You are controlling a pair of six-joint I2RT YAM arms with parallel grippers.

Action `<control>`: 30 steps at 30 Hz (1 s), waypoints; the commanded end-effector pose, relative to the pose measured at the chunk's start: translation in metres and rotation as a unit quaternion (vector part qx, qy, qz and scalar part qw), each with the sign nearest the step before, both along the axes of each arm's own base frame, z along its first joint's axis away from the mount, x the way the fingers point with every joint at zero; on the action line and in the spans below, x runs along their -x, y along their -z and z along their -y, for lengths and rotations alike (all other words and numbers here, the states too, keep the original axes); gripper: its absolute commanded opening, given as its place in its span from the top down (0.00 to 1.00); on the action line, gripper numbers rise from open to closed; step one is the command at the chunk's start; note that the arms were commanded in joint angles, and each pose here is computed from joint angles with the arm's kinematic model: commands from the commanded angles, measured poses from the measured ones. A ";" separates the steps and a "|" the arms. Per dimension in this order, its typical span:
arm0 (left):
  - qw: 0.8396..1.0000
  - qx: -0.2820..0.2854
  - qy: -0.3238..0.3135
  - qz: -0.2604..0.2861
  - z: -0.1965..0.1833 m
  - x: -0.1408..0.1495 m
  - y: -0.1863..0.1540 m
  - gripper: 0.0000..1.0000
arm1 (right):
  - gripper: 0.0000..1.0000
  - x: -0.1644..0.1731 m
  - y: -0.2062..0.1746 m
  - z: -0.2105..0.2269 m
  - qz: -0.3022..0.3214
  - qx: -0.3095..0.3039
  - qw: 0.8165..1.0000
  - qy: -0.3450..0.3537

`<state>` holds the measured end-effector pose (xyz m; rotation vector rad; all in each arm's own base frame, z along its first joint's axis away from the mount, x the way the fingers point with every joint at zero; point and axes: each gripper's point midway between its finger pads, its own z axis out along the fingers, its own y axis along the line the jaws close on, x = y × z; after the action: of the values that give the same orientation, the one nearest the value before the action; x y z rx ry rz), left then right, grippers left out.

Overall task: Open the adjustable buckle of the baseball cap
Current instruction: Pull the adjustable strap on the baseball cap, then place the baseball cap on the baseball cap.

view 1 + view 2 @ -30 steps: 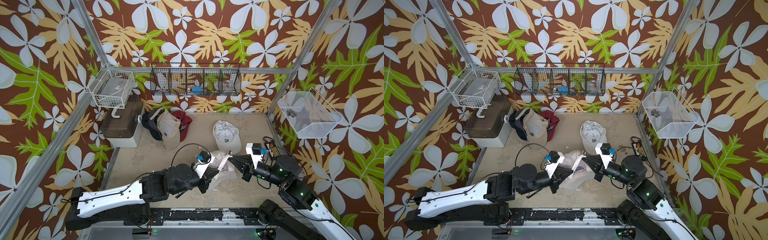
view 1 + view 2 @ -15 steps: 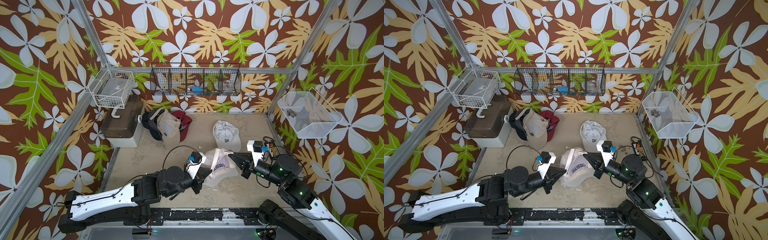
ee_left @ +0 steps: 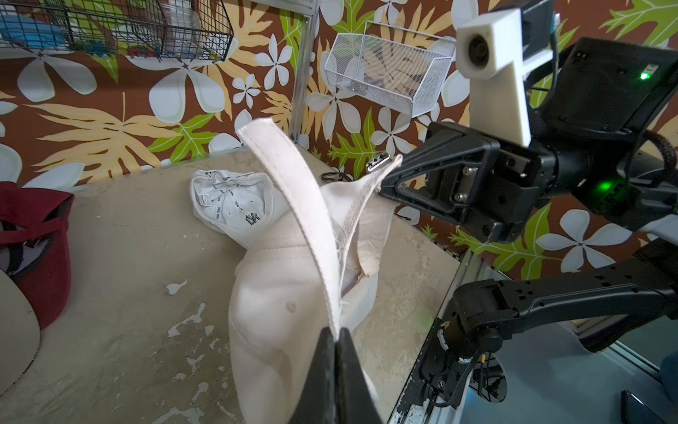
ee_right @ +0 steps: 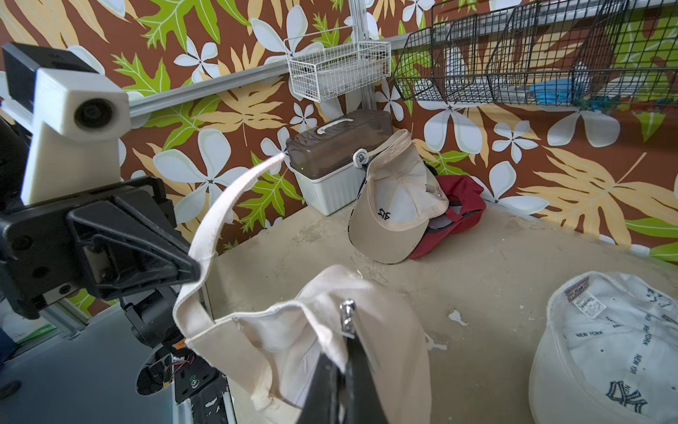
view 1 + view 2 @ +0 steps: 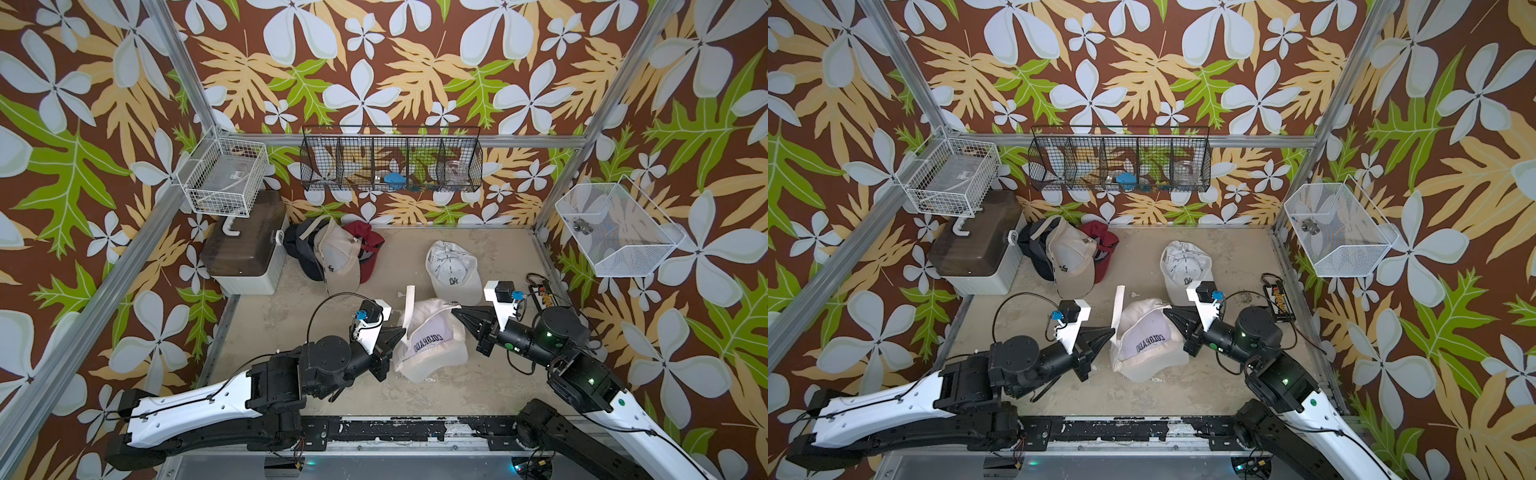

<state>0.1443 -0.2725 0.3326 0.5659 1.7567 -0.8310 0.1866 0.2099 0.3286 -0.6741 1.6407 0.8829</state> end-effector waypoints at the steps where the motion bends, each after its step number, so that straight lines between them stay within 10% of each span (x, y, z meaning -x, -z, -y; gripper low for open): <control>1: 1.000 0.002 -0.022 0.013 -0.007 -0.014 -0.006 1.00 | 0.80 -0.003 0.011 -0.001 -0.013 0.008 1.000 0.003; 10: 0.999 -0.018 -0.045 -0.010 -0.008 -0.072 0.018 1.00 | 0.51 -0.003 0.035 0.005 -0.034 0.025 0.999 0.018; 19: 0.994 -0.050 -0.098 -0.027 -0.029 -0.146 0.035 1.00 | 0.48 0.003 0.052 0.016 -0.042 0.023 0.998 0.035; 30: 0.973 -0.042 -0.228 -0.012 -0.118 -0.280 -0.032 1.00 | 0.48 0.008 0.052 0.022 -0.043 0.012 0.998 0.042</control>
<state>0.4055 -0.1716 0.3538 0.2085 1.8578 -0.4874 0.1790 0.1884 0.2723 -0.6011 1.7507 0.8291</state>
